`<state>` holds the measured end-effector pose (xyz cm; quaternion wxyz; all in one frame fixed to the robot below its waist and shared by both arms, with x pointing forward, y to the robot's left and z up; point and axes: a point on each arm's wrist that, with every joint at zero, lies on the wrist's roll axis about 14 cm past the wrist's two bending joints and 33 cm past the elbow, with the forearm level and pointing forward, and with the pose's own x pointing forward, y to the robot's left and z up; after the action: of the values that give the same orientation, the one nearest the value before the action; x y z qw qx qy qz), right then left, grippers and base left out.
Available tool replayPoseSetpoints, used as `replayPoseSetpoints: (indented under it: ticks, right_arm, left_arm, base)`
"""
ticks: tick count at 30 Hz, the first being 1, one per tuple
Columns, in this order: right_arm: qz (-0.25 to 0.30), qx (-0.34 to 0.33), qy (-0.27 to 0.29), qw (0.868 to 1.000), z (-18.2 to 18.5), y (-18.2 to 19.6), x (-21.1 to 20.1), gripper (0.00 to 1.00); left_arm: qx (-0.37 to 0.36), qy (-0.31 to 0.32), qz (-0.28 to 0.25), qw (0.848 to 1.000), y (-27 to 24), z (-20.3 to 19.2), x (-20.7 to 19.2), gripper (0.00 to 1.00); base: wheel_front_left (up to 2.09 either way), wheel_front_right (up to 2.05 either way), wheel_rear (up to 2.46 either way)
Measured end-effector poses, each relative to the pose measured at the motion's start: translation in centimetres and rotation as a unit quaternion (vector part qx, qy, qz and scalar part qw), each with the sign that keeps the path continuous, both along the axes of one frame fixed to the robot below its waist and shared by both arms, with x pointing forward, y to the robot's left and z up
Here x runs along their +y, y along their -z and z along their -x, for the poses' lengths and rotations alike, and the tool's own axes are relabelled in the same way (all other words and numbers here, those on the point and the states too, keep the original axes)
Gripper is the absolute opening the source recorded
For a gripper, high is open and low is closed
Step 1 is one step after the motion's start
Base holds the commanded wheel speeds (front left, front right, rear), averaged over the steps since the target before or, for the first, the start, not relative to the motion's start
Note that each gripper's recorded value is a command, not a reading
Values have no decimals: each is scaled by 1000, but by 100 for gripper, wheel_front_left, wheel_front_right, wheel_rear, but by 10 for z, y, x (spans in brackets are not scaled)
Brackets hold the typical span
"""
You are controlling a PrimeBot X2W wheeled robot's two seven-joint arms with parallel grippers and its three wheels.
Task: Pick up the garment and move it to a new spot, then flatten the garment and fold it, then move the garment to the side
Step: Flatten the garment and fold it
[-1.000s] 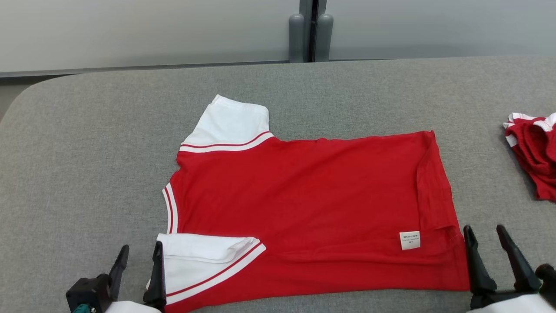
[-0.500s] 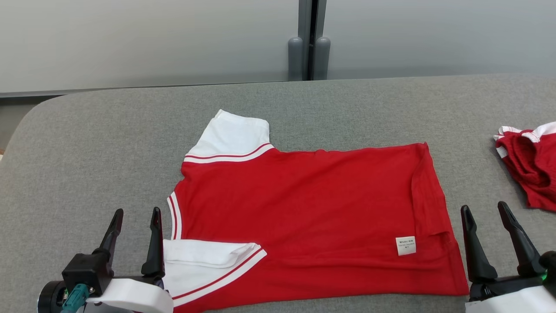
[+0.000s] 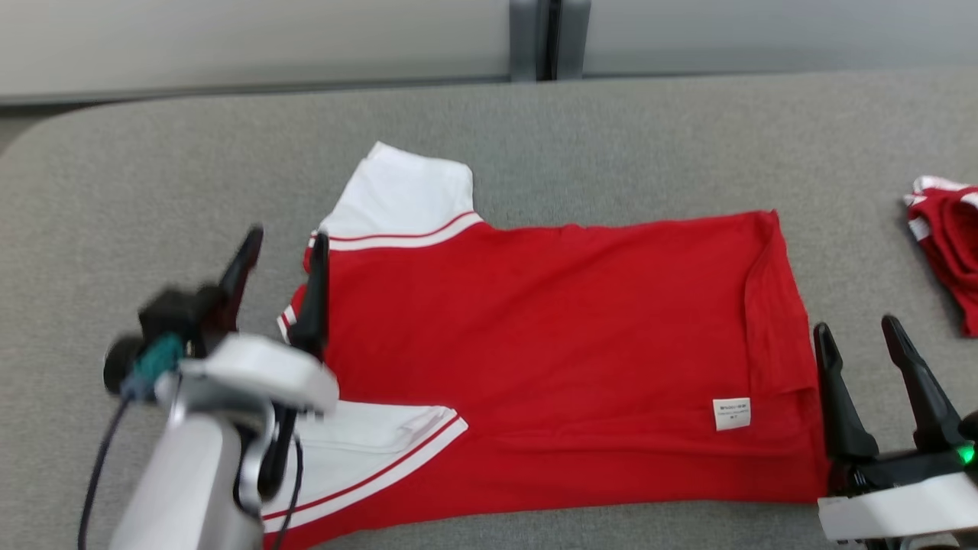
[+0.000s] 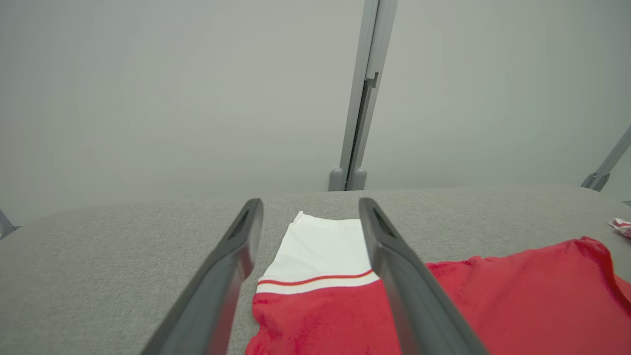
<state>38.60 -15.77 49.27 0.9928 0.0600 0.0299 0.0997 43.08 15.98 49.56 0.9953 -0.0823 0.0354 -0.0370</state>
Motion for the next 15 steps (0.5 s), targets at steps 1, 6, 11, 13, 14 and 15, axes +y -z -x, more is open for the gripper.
replayPoseSetpoints:
  ticks: [1,6,11,13,14,15]
  right_arm:
    - [0,1,-3,1000,-5,1,2,100]
    - [2,14,-12,1000,-28,17,6,100]
    - [0,41,-13,999,-42,45,6,100]
    - [1,47,-7,999,-43,51,2,100]
    - [2,50,-2,999,-43,54,-1,100]
    - [3,54,1,999,-43,57,-3,100]
  left_arm:
    - [-1,11,0,1000,-2,-14,-5,100]
    - [15,61,-3,998,3,-83,-30,100]
    - [122,78,-20,989,69,-137,-34,100]
    - [159,86,-27,983,92,-147,-38,100]
    - [174,90,-29,980,102,-151,-39,100]
    - [189,92,-32,977,111,-155,-41,100]
  base:
    - [0,0,0]
    - [0,0,0]
    - [0,0,0]
    - [0,0,0]
    - [0,0,0]
    - [0,0,0]
